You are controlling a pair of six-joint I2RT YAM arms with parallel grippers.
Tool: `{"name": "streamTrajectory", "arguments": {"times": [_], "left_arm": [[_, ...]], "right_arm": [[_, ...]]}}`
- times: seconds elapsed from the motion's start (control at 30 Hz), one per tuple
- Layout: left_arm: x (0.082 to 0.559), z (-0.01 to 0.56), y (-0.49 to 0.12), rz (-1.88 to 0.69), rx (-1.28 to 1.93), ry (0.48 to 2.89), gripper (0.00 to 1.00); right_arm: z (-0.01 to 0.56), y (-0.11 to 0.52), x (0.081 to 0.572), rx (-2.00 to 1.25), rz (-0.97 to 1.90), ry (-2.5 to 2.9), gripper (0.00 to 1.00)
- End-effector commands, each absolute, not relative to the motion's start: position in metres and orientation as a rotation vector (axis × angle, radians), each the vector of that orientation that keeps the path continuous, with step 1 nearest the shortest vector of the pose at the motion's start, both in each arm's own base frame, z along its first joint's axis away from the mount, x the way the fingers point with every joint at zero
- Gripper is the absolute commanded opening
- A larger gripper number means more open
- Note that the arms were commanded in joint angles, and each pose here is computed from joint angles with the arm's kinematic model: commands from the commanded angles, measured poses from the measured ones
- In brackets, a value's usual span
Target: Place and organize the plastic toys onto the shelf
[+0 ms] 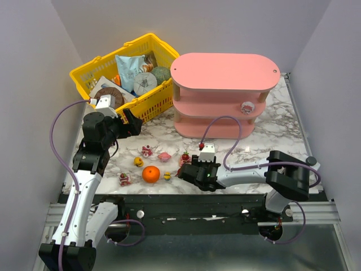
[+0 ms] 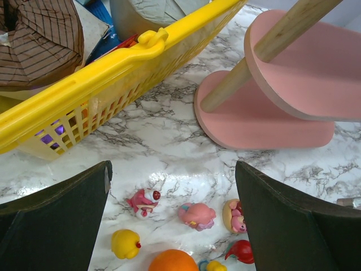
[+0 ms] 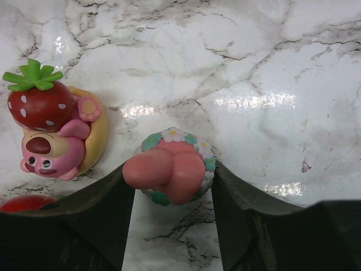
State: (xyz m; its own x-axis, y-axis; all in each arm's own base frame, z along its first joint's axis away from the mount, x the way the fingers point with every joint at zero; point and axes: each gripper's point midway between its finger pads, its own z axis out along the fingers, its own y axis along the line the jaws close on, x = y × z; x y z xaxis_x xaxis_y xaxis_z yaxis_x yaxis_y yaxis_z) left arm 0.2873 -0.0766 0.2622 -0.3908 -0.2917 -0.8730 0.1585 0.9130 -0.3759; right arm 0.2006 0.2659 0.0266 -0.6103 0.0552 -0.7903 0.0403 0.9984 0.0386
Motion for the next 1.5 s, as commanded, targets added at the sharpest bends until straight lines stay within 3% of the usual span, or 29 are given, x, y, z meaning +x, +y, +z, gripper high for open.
{"name": "streamTrajectory", "arguments": {"times": [0.0, 0.17, 0.33, 0.73, 1.07, 1.47], "left_arm": [[0.286, 0.26, -0.078, -0.492, -0.077, 1.912, 0.99], [0.286, 0.26, -0.078, -0.492, -0.077, 1.914, 0.99], [0.286, 0.26, -0.078, -0.491, -0.075, 1.912, 0.99], [0.286, 0.26, -0.078, -0.492, -0.075, 1.915, 0.99], [0.286, 0.261, -0.078, -0.49, -0.076, 1.909, 0.99], [0.286, 0.259, -0.077, -0.488, -0.078, 1.914, 0.99]], "right_arm": [[0.032, 0.265, 0.21, 0.094, -0.002, 2.179, 0.58], [0.029, 0.258, 0.217, 0.115, -0.025, 2.198, 0.45], [0.038, 0.248, 0.224, 0.117, -0.039, 2.182, 0.2], [0.119, 0.247, 0.243, -0.068, 0.073, 2.078, 0.11], [0.203, 0.238, 0.263, -0.156, 0.128, 2.021, 0.11], [0.237, 0.201, 0.305, -0.06, 0.033, 2.017, 0.11]]}}
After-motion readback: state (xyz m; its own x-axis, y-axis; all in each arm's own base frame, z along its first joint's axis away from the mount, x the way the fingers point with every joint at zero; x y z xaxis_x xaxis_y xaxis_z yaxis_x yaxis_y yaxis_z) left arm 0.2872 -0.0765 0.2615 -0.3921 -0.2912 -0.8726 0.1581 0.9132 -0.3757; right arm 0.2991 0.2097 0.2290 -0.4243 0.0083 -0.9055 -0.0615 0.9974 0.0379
